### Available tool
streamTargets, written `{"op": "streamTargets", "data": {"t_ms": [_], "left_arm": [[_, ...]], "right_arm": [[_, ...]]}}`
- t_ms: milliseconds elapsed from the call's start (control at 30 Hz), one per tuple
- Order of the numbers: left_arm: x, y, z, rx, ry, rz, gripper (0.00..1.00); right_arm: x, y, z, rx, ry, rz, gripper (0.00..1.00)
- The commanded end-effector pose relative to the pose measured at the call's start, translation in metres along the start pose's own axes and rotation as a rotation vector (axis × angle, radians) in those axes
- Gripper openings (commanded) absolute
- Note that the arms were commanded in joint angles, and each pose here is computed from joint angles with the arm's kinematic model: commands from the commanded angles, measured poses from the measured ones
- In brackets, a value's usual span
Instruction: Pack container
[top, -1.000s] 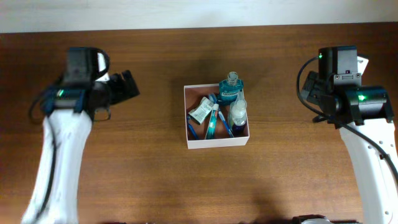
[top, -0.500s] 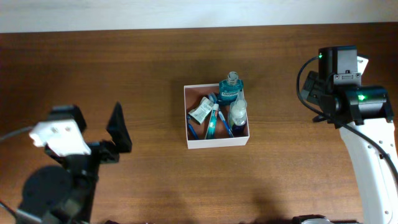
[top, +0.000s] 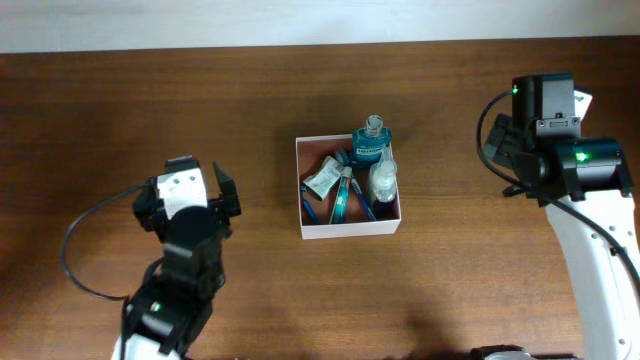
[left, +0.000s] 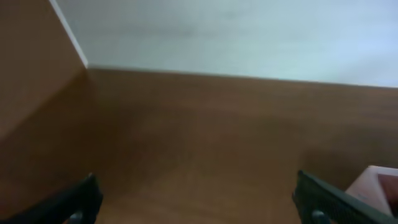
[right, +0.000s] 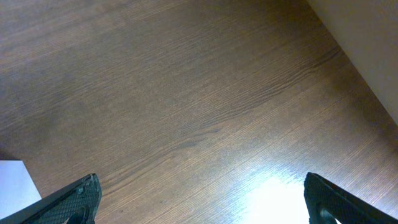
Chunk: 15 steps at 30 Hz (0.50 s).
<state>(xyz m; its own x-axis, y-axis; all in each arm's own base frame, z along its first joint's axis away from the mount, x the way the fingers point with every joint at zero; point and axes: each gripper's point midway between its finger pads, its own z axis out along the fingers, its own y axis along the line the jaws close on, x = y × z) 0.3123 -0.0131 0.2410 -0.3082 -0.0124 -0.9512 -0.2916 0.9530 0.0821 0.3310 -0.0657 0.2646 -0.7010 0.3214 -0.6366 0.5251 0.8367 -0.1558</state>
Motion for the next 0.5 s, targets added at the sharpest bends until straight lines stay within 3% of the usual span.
{"op": "streamTargets", "data": {"t_ms": [0, 167, 467], "left_arm": [[0.005, 0.002, 0.012, -0.009, 0.023, -0.135, 0.99], [-0.003, -0.002, 0.009, 0.112, 0.023, -0.184, 0.99], [-0.064, 0.019, -0.066, 0.317, -0.218, -0.315, 0.99]], "right_arm": [[-0.005, -0.004, -0.002, 0.014, -0.015, 0.011, 0.99], [-0.005, -0.004, -0.002, 0.014, -0.016, 0.011, 0.99], [-0.005, -0.004, -0.002, 0.013, -0.016, 0.011, 0.99]]}}
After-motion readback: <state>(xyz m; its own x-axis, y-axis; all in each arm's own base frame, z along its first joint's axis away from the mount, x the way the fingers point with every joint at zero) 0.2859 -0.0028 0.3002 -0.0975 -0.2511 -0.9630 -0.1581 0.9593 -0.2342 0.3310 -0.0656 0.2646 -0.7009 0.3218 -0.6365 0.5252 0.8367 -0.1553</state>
